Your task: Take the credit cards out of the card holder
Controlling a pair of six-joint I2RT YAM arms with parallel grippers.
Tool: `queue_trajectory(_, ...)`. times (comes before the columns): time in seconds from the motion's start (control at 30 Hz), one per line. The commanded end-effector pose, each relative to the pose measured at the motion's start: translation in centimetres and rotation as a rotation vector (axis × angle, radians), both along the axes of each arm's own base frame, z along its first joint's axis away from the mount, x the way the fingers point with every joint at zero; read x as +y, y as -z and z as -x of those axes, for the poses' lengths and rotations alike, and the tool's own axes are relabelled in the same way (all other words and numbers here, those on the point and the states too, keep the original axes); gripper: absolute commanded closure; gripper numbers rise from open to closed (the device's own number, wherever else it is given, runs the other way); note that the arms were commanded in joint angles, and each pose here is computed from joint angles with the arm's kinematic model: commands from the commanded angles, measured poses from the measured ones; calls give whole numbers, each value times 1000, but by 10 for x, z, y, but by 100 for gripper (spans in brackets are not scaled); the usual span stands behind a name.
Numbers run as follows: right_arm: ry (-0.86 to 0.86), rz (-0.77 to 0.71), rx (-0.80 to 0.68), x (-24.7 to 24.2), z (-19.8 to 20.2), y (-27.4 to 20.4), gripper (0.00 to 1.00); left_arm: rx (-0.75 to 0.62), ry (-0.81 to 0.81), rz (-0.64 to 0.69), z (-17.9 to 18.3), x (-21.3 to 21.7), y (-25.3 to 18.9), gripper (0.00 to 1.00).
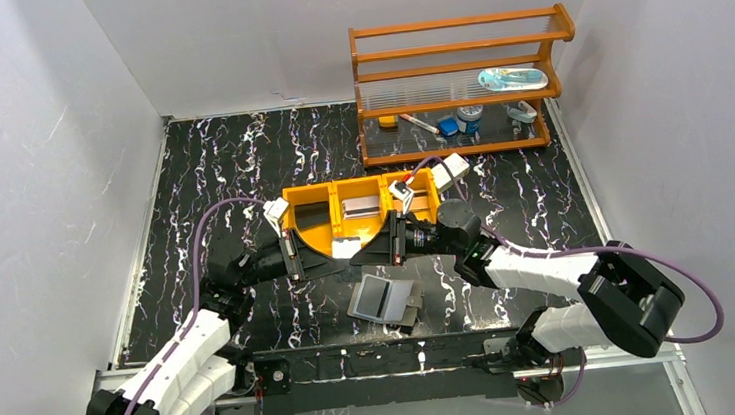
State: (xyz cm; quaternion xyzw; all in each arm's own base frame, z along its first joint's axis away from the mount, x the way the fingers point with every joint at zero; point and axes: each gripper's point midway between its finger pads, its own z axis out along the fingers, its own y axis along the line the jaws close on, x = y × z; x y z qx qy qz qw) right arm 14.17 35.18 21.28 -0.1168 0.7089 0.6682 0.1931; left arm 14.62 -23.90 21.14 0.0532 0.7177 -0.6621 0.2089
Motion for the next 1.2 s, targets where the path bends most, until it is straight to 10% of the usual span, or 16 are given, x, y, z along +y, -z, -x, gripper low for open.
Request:
queue_trajectory(0.0, -26, -109, -50, 3, 1, -25, 71, -20, 42, 18, 7, 0, -4, 100)
queue_trajectory(0.2, -20, -100, -39, 5, -1, -19, 90, -13, 27, 12, 6, 1, 0, 100)
queue_trajectory(0.53, 65, 36, -53, 3, -17, 0, 100, -68, -258, -394, -33, 35, 32, 3)
queue_trajectory(0.8, 244, 398, -151, -10, -65, 30, 100, -97, -832, -1066, -80, 171, 32, 2)
queue_trajectory(1.17, 299, 640, -412, 7, -115, 7, 100, 36, -972, -1133, -117, 228, 55, 2)
